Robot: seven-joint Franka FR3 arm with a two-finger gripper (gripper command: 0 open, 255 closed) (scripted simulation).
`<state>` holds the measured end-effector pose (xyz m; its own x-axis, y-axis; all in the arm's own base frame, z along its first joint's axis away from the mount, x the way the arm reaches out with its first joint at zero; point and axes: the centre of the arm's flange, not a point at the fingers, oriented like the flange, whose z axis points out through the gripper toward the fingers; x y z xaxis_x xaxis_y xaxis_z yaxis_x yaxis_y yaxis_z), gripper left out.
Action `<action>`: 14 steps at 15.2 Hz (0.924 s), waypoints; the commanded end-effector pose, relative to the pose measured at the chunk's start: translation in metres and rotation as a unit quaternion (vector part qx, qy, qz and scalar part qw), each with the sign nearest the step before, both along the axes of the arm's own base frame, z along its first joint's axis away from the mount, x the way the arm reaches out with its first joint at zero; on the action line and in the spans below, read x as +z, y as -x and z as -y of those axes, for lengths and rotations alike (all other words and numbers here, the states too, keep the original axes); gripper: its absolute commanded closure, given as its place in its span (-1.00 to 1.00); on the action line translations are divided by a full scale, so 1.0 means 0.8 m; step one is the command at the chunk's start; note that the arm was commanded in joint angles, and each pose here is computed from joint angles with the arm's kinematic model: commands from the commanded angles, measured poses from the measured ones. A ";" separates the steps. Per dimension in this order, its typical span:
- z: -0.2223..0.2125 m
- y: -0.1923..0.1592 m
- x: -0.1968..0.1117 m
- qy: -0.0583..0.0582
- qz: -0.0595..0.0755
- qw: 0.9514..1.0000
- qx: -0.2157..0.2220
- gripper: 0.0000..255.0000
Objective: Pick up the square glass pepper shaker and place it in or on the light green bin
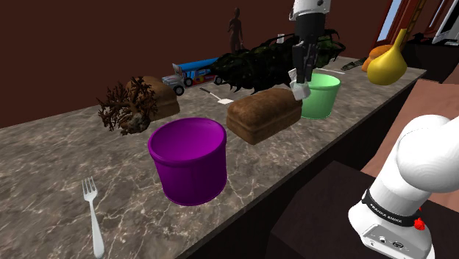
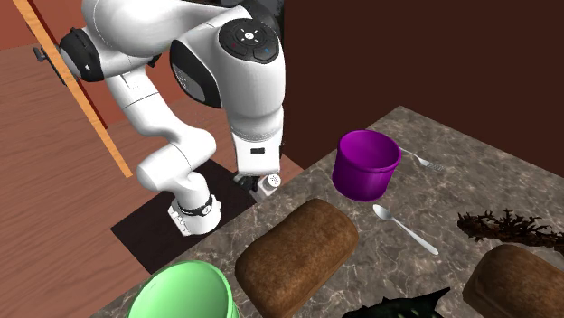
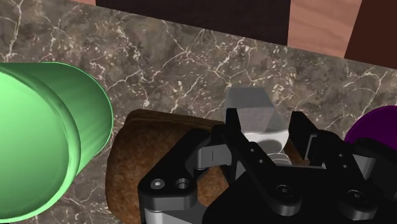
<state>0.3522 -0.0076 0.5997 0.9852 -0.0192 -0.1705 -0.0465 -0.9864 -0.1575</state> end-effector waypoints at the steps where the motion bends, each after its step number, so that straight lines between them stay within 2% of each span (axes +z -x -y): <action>1: 0.000 0.000 0.013 0.000 0.000 1.000 0.000 1.00; 10: 0.000 0.000 0.073 0.000 0.000 1.000 0.000 1.00; 14: 0.066 -0.005 0.077 0.000 0.000 1.000 0.000 1.00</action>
<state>0.3565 -0.0478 0.6595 0.9851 -0.0201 -0.1706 -0.0475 -0.9863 -0.1578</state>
